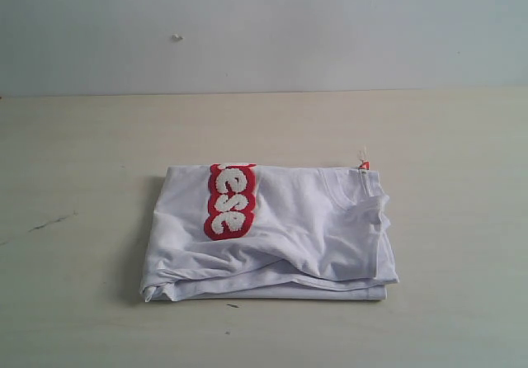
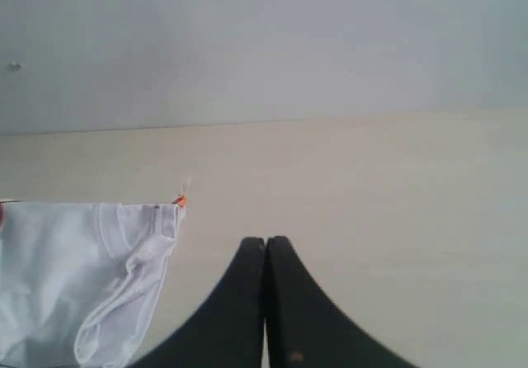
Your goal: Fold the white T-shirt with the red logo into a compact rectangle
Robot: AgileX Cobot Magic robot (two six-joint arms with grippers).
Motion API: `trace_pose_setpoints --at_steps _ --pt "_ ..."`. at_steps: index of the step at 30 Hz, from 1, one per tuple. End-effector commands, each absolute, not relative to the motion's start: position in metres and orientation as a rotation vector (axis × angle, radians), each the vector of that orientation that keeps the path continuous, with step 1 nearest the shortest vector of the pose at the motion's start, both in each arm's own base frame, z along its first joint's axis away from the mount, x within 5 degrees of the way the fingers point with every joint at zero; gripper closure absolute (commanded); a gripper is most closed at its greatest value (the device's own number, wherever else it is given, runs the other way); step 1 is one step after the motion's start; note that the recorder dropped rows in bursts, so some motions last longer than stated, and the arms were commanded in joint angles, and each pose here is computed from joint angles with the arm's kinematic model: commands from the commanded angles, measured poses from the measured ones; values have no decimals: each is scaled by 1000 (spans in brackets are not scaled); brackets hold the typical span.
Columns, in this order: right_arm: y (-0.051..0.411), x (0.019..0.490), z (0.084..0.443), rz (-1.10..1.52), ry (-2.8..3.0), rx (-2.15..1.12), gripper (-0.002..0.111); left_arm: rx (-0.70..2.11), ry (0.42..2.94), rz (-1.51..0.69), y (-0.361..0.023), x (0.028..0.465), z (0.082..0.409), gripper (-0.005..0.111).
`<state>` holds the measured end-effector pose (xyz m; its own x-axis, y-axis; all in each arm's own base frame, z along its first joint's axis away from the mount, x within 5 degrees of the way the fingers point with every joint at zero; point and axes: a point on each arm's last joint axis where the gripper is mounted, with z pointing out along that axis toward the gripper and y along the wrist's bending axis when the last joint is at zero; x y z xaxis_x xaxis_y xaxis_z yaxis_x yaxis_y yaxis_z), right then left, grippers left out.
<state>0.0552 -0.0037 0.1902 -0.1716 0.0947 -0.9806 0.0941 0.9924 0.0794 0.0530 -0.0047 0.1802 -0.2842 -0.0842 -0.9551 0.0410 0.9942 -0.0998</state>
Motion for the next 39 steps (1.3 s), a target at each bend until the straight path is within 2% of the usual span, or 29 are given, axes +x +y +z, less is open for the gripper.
trace_pose_setpoints --at_steps 1,39 --pt "-5 55 188 -38 1756 143 108 -46 1842 -133 -5 53 181 106" --pt "-6 53 183 -65 1818 118 108 -46 1842 -133 -5 53 181 106"
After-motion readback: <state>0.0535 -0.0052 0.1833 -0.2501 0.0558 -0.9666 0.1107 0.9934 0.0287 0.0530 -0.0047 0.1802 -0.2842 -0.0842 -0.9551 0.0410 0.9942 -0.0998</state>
